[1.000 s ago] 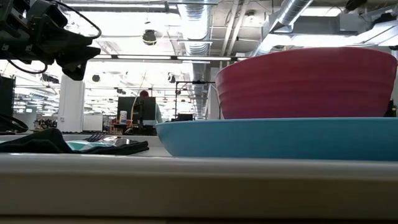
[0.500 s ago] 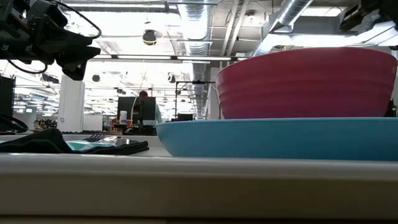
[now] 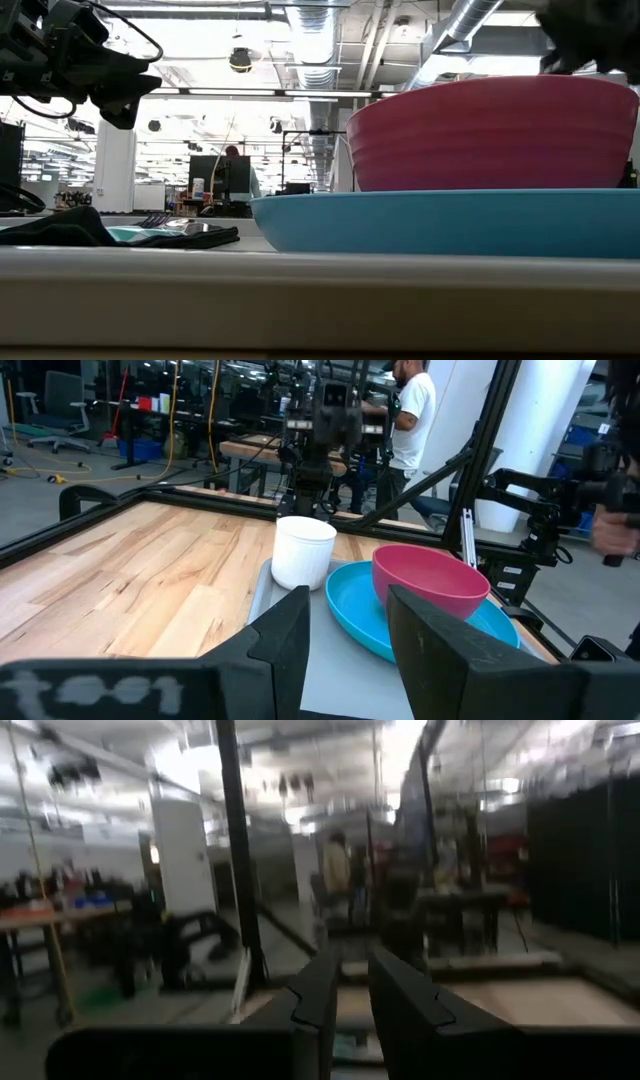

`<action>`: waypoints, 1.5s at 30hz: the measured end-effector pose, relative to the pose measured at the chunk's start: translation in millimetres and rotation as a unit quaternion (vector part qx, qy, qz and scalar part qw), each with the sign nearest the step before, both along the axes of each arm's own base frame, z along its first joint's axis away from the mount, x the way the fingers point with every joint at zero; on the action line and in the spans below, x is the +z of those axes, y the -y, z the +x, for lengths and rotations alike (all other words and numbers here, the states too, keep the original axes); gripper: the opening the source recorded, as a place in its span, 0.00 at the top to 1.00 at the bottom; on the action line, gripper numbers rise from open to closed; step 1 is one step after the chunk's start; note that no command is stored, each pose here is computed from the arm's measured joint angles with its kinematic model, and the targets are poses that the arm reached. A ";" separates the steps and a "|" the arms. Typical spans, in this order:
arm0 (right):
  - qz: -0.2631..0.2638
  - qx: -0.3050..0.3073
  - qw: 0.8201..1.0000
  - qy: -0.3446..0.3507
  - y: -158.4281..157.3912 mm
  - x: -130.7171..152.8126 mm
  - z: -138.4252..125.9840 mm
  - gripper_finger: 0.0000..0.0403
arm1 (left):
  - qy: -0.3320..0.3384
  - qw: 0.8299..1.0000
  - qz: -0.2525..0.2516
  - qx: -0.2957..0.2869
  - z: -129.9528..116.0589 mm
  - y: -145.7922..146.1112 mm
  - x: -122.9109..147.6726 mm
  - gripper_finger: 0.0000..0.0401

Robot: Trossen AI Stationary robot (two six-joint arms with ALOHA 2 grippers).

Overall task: Set up tray
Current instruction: Return to Home Position

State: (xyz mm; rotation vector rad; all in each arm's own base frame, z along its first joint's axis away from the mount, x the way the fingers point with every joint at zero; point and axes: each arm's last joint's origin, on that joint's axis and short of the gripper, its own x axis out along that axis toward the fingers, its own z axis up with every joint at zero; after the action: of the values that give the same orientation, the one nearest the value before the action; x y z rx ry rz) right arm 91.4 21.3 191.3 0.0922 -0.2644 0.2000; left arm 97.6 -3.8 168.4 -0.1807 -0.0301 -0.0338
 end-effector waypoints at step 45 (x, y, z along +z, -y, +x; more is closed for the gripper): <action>-0.010 0.004 0.991 -0.132 -0.9 -23.6 3.2 0.87 | 0.000 1.000 0.000 0.000 0.0 0.0 -0.1 0.69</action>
State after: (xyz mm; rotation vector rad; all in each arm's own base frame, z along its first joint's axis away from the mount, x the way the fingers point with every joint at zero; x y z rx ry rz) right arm 94.7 22.3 167.6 0.0983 0.0024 0.1960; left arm 97.6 -3.8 168.4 -0.1807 -0.0301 -0.0337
